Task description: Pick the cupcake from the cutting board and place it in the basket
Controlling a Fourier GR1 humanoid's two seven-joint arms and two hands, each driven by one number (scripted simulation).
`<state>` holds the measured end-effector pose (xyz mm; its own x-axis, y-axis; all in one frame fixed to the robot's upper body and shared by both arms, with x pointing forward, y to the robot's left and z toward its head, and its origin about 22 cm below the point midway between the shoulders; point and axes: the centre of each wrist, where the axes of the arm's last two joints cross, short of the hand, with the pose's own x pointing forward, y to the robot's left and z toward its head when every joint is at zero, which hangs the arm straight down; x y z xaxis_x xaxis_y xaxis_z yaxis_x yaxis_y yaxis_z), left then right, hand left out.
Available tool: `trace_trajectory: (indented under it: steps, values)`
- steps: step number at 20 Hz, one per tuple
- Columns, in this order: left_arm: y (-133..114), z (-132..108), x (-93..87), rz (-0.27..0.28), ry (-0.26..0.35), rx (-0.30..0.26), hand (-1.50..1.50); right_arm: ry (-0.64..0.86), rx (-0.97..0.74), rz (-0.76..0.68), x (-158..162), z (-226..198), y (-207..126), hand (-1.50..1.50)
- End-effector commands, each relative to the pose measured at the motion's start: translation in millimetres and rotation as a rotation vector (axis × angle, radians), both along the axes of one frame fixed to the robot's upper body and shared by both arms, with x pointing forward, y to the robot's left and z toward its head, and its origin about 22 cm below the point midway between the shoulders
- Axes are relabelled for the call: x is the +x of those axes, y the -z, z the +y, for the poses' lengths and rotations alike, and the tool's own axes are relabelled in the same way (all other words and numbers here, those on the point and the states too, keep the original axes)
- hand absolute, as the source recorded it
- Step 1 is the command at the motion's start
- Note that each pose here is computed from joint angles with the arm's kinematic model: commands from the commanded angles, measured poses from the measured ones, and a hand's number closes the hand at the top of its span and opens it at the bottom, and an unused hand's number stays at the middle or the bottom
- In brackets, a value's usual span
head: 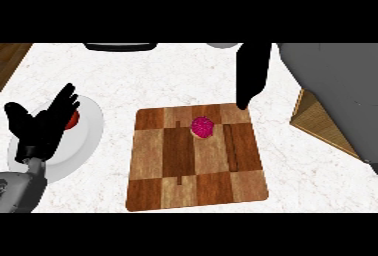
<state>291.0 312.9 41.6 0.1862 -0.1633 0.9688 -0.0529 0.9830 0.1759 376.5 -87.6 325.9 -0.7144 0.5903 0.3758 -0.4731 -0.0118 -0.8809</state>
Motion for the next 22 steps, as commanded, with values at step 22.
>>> trace_trajectory:
  steps: [22]
  values:
    - [5.1,4.2,-3.2,0.015,0.005,-0.008,0.0,-0.016,0.27,0.122,7.3,-56.7,166.1,-1.5]
